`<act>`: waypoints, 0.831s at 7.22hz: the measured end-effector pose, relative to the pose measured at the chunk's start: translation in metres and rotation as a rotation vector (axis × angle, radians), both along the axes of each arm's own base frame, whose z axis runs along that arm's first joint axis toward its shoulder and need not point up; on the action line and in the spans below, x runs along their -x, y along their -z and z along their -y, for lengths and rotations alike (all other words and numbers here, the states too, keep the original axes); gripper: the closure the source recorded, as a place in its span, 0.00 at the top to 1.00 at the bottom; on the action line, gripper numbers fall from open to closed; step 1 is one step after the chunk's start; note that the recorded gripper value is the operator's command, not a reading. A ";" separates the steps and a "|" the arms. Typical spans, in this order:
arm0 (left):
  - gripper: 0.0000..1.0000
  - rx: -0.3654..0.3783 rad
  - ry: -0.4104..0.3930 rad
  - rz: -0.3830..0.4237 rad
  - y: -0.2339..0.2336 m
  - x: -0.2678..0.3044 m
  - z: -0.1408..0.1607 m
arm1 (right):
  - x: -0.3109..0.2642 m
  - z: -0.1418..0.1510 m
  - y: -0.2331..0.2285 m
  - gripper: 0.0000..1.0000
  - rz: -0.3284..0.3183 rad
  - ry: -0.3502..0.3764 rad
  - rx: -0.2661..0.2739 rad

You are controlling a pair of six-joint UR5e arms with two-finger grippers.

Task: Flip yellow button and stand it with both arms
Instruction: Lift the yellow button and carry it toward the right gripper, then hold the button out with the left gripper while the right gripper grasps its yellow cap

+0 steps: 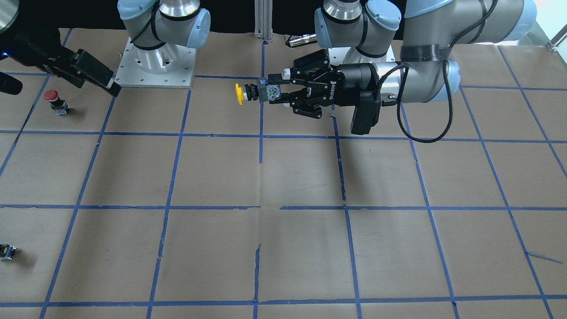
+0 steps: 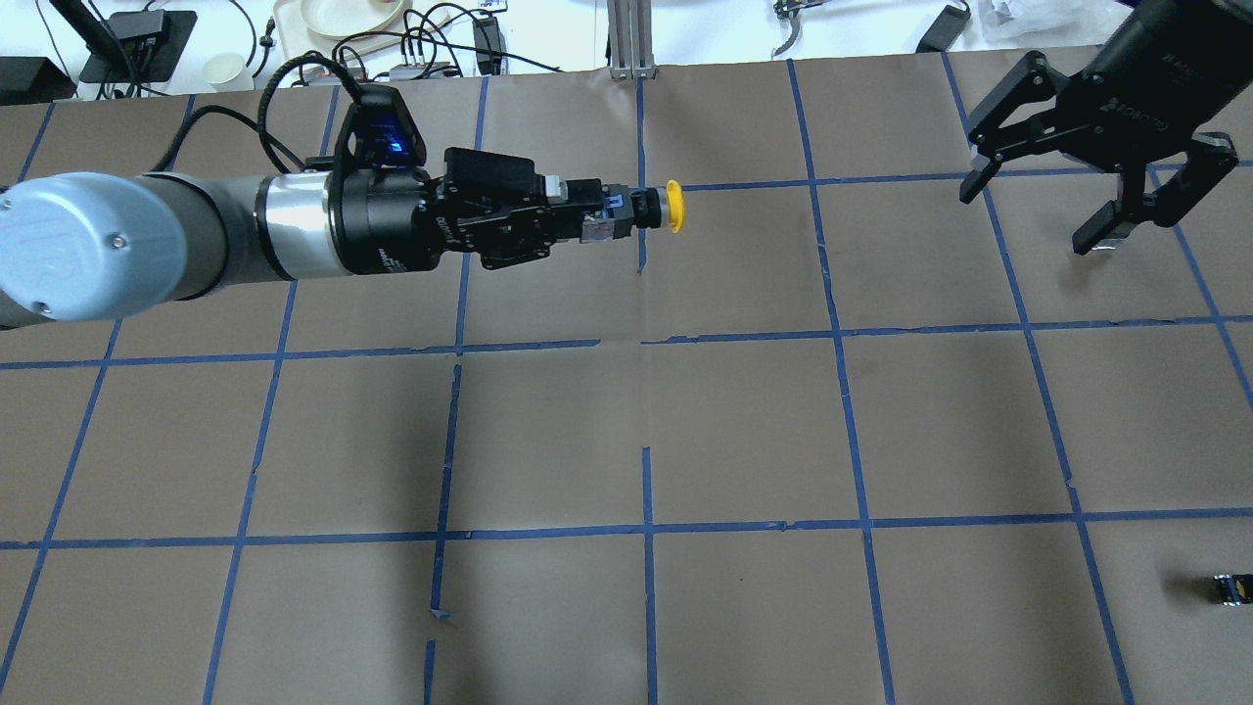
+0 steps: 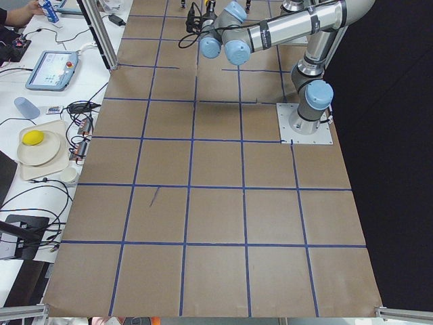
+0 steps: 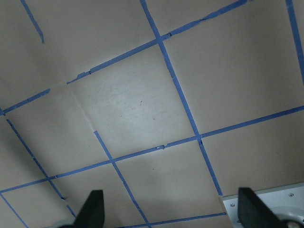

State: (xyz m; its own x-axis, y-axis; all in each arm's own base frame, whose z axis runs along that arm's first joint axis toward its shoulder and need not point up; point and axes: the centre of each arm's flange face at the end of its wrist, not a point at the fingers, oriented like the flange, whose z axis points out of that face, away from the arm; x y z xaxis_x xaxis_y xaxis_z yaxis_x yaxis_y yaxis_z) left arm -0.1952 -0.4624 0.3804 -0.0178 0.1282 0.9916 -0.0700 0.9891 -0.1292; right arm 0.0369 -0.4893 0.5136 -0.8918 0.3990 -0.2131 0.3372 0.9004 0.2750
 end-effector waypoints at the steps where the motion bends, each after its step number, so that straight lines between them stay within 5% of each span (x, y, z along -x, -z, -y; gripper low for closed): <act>1: 0.05 -0.013 -0.023 -0.048 0.003 0.017 -0.004 | -0.005 -0.002 0.003 1.00 0.052 0.045 -0.035; 6: 0.05 -0.038 -0.074 -0.159 0.002 0.061 -0.014 | -0.033 -0.004 -0.011 0.99 0.184 0.593 -0.242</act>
State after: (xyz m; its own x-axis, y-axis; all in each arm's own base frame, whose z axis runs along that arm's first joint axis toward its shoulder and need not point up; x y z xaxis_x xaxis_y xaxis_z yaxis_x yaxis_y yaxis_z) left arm -0.2560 -0.4487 0.3780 0.1318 0.0945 0.9868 -0.1590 0.9846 -0.0731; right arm 0.0701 -0.4854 0.5247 -0.4639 0.8667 -0.1833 0.6848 0.4822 0.5464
